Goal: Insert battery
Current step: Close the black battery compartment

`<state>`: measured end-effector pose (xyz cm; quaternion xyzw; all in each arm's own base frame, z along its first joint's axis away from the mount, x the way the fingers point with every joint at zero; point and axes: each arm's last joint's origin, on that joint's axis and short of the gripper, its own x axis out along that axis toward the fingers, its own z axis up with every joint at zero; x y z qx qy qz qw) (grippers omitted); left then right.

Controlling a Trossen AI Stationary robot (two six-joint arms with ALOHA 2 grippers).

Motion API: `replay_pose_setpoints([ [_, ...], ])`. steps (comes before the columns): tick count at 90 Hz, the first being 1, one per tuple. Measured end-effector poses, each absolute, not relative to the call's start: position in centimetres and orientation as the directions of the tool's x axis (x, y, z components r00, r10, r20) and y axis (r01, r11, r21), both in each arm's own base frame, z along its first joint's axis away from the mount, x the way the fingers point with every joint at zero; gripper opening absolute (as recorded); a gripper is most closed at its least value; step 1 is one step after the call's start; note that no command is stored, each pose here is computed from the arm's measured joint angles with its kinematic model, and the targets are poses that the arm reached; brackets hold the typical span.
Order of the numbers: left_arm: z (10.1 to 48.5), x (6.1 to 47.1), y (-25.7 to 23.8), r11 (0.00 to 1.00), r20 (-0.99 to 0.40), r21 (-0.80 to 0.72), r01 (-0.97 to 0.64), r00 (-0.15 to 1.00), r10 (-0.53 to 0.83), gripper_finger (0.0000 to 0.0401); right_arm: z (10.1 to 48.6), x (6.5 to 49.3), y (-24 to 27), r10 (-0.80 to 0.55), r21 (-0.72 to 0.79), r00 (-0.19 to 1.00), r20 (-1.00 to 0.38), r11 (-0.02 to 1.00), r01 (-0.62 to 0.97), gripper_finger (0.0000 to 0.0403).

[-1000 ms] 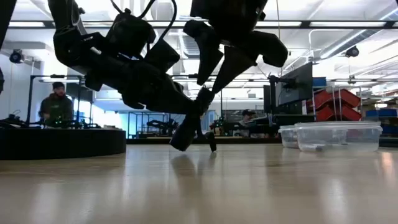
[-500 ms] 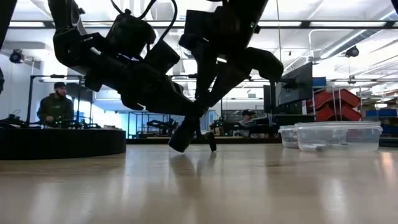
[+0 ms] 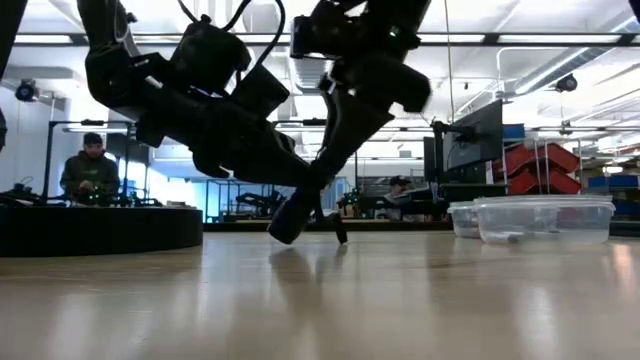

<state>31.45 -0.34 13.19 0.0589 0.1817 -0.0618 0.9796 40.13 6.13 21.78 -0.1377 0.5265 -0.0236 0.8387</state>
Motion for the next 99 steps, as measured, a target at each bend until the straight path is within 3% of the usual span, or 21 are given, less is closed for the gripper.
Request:
replay_pose_setpoints([
  [14,13.2,31.4,-0.4,0.984,-0.366,0.093,0.149,0.925,-0.106,0.0089,21.8,40.2,6.2,-0.156,-0.081,0.454,-0.877,0.98,0.18,0.0094],
  [28,13.1,31.4,-0.4,0.984,-0.367,0.091,0.156,0.923,-0.113,0.0089,21.8,40.4,6.2,-0.149,0.086,0.473,-0.869,0.894,0.439,0.0095],
  [37,13.1,31.4,-0.4,0.984,-0.367,0.093,0.153,0.924,-0.109,0.0089,21.9,40.5,6.1,-0.156,0.2,0.479,-0.864,0.766,0.61,0.0087],
  [46,13.1,31.4,-0.4,0.986,-0.366,0.092,0.142,0.925,-0.099,0.0089,21.9,40.6,5.6,-0.169,0.327,0.481,-0.861,0.541,0.775,0.0082],
  [53,13.1,31.4,-0.4,0.986,-0.367,0.093,0.141,0.925,-0.098,0.0089,21.9,40.6,5.3,-0.17,0.385,0.476,-0.863,0.39,0.837,0.008],
  [59,13.1,31.4,-0.4,0.985,-0.367,0.093,0.142,0.925,-0.099,0.0089,22.0,40.6,5.2,-0.157,0.407,0.476,-0.865,0.335,0.85,0.0077],
  [75,13.3,31.5,-0.4,0.987,-0.355,0.091,0.134,0.93,-0.094,0.0089,23.2,40.0,4.8,-0.112,0.36,0.459,-0.881,0.469,0.806,0.008],
  [99,13.4,31.5,-0.3,0.99,-0.349,0.087,0.107,0.934,-0.071,0.0089,28.0,35.0,4.2,-0.173,0.14,0.339,-0.925,0.673,0.726,0.0132],
])
